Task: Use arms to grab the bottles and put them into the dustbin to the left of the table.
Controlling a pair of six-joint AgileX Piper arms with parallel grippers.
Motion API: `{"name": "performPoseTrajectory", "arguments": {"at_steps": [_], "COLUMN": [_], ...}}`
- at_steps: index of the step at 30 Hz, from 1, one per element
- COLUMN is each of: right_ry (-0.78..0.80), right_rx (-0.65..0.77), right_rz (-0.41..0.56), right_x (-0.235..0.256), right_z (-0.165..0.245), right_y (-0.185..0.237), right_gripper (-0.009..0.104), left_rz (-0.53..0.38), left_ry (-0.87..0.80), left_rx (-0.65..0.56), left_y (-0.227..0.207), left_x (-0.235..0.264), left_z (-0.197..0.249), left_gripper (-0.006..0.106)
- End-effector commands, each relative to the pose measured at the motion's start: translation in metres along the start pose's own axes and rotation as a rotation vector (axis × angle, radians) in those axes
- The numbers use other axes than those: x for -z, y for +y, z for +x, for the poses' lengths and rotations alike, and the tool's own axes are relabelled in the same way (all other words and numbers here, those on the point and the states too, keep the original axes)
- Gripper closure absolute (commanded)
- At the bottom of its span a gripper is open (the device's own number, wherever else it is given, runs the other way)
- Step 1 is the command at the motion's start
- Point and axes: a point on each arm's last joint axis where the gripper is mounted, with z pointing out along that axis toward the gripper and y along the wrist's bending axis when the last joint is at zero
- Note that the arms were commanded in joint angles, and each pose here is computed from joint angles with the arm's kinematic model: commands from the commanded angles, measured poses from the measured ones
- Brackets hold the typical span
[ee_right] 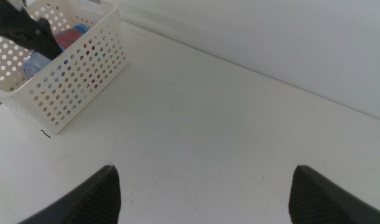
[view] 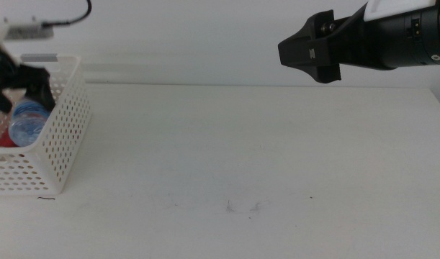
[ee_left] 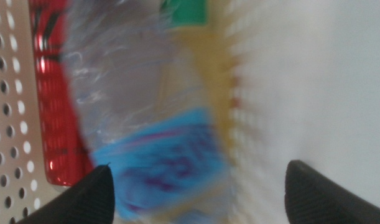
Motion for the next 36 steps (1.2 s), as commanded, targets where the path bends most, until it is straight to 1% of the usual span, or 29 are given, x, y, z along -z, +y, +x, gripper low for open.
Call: {"name": "performPoseTrajectory", "arguments": {"at_steps": [1,4,6,8,11,15,20,24,27,29,36], "right_ry": [-0.011,-0.011,-0.011,-0.011,-0.011,-0.011,-0.011,-0.011,-0.011,-0.011,-0.011], "right_rx": [0.006,0.006,0.006,0.006,0.006,0.006,0.006,0.006,0.006,0.006,0.006], "right_rz": [0.0,0.0,0.0,0.0,0.0,0.0,0.0,0.0,0.0,0.0,0.0], "right_x": [0.001,0.001,0.001,0.001,0.001,0.001,0.001,0.001,0.001,0.001,0.001], "right_z": [-0.001,-0.001,-0.001,-0.001,-0.001,-0.001,-0.001,-0.001,-0.001,-0.001,-0.001], "right_y": [0.0,0.0,0.0,0.0,0.0,0.0,0.0,0.0,0.0,0.0,0.0], "right_gripper": [0.009,0.009,0.009,0.009,0.009,0.009,0.009,0.009,0.009,0.009,0.009], "left_rz": [0.009,-0.029,-0.057,-0.06,-0.037,0.016,0.093,0.123,0.123,0.125,0.125], "left_ry": [-0.071,-0.159,-0.26,-0.359,-0.522,-0.732,-0.949,-1.087,-1.153,-1.167,-1.087], "left_rx": [-0.022,-0.05,-0.071,-0.104,-0.172,-0.27,-0.337,-0.343,-0.335,-0.329,-0.338], "left_y": [-0.021,-0.049,-0.07,-0.088,-0.116,-0.146,-0.16,-0.156,-0.151,-0.15,-0.149], "left_x": [0.034,0.07,0.097,0.119,0.153,0.184,0.202,0.201,0.199,0.197,0.19], "left_z": [0.003,0.015,0.029,0.045,0.078,0.119,0.171,0.205,0.219,0.224,0.23], "left_gripper": [0.007,0.007,0.007,0.007,0.007,0.007,0.007,0.007,0.007,0.007,0.007]}}
